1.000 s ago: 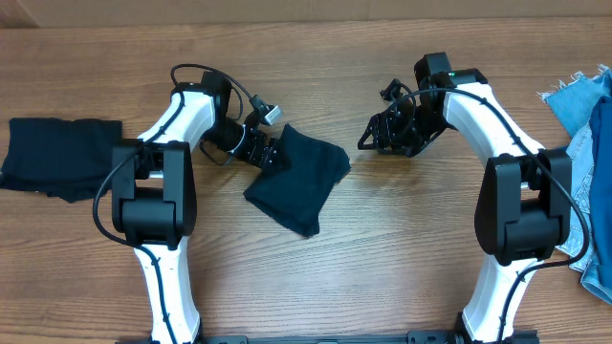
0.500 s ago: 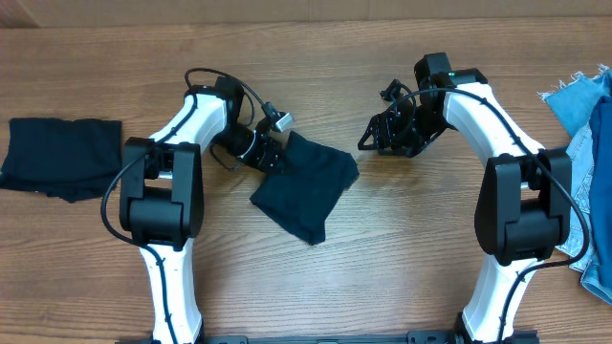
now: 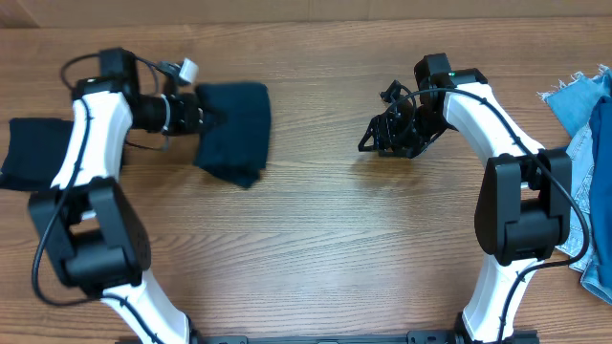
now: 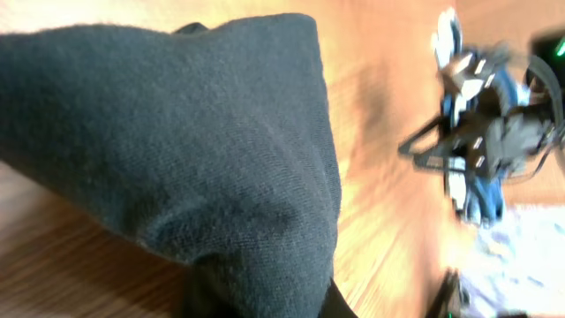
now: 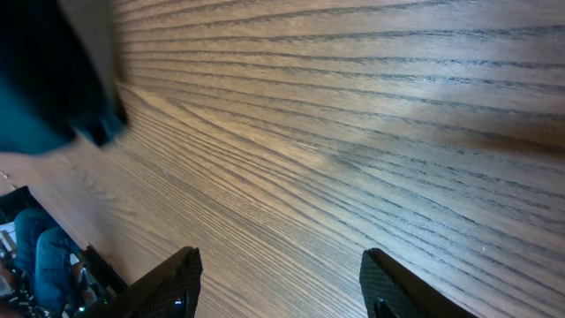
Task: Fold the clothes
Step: 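Carry the navy square left and drop it onto the dark garment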
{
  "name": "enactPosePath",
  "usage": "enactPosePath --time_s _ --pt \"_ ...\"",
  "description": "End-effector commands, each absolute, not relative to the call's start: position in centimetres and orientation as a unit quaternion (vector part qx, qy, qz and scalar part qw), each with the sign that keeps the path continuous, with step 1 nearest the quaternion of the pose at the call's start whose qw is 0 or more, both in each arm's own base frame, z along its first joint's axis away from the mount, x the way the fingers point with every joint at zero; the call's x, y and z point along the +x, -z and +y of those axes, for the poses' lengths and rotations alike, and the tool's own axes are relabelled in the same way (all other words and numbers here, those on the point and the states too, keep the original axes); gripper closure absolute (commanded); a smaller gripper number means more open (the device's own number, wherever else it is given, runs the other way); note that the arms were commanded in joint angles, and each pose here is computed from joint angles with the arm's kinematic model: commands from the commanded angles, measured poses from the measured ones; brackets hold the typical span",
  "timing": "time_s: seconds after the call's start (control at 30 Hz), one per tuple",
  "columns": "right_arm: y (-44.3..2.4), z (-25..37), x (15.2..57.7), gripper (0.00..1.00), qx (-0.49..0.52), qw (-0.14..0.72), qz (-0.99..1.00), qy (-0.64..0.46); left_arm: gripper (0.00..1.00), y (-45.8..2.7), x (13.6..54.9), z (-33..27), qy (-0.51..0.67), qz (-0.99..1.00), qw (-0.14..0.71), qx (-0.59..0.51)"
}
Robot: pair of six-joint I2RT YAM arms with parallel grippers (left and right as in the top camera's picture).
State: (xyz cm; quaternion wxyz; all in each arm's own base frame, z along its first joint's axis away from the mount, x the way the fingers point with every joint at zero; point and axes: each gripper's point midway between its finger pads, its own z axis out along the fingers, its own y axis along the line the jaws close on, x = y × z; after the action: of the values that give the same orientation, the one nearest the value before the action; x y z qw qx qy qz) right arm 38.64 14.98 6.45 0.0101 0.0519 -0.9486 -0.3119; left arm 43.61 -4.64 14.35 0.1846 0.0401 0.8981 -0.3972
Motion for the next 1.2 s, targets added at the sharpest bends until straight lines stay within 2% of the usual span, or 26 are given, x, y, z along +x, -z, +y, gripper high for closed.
enactPosePath --time_s 0.0,0.2,0.37,0.47,0.53,0.67,0.77,0.93,1.03,1.17 --pt "-8.8 15.3 39.3 0.38 0.067 -0.02 -0.946 0.318 0.96 -19.4 45.2 -1.3 0.363 0.898 0.238 -0.069" --pt "-8.8 15.3 39.1 0.38 0.066 -0.016 -0.946 0.317 0.96 -24.7 46.9 7.2 0.29 0.866 0.352 -0.205" --pt "-8.7 15.3 38.9 0.38 0.064 -0.011 -0.946 0.317 0.96 -26.6 47.6 14.4 0.244 0.832 0.426 -0.259" --pt "-8.7 15.2 38.5 0.38 0.061 -0.002 -0.947 0.316 0.96 -27.2 47.9 18.7 0.174 0.811 0.464 -0.31" --pt "-8.7 15.2 38.2 0.38 0.059 0.004 -0.947 0.316 0.96 -27.0 48.8 19.9 0.168 0.801 0.477 -0.321" --pt "-8.7 15.1 37.5 0.38 0.054 0.02 -0.947 0.315 0.96 -23.2 51.4 20.4 0.21 0.791 0.46 -0.343" --pt "-8.7 15.1 37.1 0.38 0.051 0.029 -0.948 0.314 0.96 -19.7 51.2 21.6 0.187 0.802 0.43 -0.371" --pt "-8.7 15.0 36.7 0.38 0.048 0.038 -0.948 0.313 0.96 -16.3 47.8 25.6 0.165 0.8 0.379 -0.436" --pt "-8.7 15.0 36.5 0.39 0.047 0.042 -0.948 0.313 0.96 -15.1 44.2 28.9 0.151 0.79 0.35 -0.481" --pt "-8.7 15.0 36.3 0.38 0.045 0.047 -0.948 0.313 0.96 -14.4 41.6 31.1 0.129 0.801 0.339 -0.477"
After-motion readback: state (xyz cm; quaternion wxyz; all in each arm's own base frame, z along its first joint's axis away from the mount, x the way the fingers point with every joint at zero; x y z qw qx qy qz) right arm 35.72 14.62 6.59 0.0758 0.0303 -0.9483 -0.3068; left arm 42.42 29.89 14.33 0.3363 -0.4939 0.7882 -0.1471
